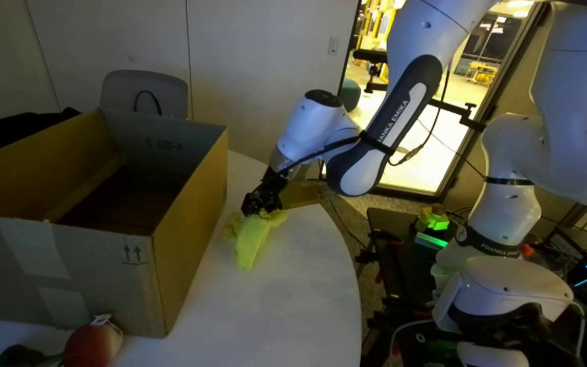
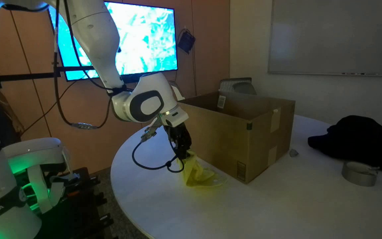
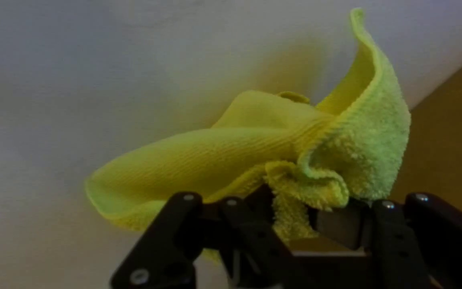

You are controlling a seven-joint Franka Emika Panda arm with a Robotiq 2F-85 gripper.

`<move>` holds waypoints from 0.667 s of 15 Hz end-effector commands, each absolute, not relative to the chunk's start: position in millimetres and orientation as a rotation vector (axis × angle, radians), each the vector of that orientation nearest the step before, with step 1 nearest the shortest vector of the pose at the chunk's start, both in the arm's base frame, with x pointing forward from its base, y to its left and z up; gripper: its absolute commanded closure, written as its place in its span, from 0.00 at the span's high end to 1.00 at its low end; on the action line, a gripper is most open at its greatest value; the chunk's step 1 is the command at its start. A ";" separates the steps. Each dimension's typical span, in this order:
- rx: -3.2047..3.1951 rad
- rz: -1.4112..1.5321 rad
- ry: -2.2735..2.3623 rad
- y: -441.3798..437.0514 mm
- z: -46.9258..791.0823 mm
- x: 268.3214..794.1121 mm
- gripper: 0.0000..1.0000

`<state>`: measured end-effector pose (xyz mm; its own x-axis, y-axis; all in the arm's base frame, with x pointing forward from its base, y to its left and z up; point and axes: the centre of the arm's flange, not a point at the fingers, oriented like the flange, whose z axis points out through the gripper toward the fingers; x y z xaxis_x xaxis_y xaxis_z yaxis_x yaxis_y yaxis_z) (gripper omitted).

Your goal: Pick up the marker and wrap it on the cloth, the pick up the cloth and put it in the box

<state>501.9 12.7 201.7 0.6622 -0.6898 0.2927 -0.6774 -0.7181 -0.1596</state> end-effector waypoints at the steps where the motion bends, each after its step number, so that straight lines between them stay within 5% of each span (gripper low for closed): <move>1: -2.763 -0.544 1.298 24.0 180.6 528.2 0.10; 5: -2.722 -0.537 1.370 24.5 176.8 531.5 0.13; 6: -2.718 -0.536 1.378 24.3 177.2 531.7 0.38; 8: -2.721 -0.532 1.374 23.5 180.1 529.9 0.40; 10: -2.745 -0.527 1.336 21.5 188.8 526.5 0.54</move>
<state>526.8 24.0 179.3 0.5495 -0.7912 0.2685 -0.7743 -0.6030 -0.1919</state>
